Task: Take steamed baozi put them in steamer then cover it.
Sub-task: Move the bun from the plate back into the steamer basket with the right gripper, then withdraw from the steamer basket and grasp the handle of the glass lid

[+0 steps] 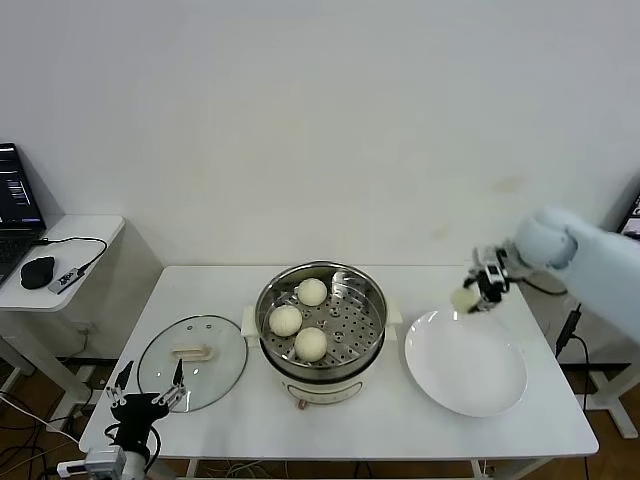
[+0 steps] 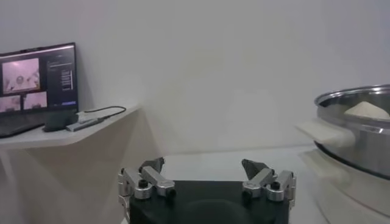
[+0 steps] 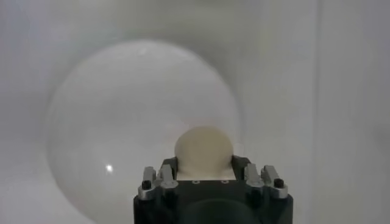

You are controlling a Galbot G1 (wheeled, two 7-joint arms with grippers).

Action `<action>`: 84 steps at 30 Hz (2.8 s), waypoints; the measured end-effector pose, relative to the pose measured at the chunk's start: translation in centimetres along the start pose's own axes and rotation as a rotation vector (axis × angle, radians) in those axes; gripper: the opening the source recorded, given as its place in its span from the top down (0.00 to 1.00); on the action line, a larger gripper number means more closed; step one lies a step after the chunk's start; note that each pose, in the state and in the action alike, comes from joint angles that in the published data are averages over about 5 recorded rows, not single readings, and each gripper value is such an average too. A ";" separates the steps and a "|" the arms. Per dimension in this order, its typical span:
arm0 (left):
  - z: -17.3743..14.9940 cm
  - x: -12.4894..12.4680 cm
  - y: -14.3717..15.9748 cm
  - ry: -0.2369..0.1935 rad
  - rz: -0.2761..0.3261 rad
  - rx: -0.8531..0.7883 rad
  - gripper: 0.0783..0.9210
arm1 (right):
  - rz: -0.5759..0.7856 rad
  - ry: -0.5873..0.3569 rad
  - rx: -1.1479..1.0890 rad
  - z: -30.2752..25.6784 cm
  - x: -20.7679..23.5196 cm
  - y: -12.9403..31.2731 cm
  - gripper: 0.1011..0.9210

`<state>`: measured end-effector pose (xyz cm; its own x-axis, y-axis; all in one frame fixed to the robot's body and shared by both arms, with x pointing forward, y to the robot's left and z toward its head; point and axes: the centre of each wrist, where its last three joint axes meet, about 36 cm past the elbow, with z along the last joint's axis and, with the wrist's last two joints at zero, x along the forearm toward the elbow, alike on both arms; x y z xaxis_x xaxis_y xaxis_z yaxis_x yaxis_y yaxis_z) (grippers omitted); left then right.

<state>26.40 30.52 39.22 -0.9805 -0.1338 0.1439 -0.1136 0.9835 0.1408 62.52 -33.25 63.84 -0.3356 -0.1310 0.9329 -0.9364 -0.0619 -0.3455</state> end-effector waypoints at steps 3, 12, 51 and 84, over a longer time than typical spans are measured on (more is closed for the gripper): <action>0.0 -0.1 0.0 -0.001 0.000 -0.001 0.12 | 0.021 -0.036 0.025 -3.1 2.0 -1.2 0.43; 0.2 -0.1 0.0 0.000 -0.008 0.001 0.12 | 0.013 -0.132 0.048 -11.9 3.8 -2.4 0.42; 0.6 -0.2 0.1 -0.015 -0.038 -0.006 0.12 | -0.102 -0.072 0.001 -22.9 -7.9 0.6 0.28; 2.0 -0.8 -0.2 -0.024 -0.039 -0.010 0.12 | 0.627 -0.800 -0.407 -11.3 -5.8 13.4 0.12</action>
<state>26.88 30.66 37.07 -0.9790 -0.1687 0.1144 -0.1500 0.9763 0.1560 50.73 -22.15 54.94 -0.7382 -0.6391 0.2158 -0.6358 0.5523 -0.5393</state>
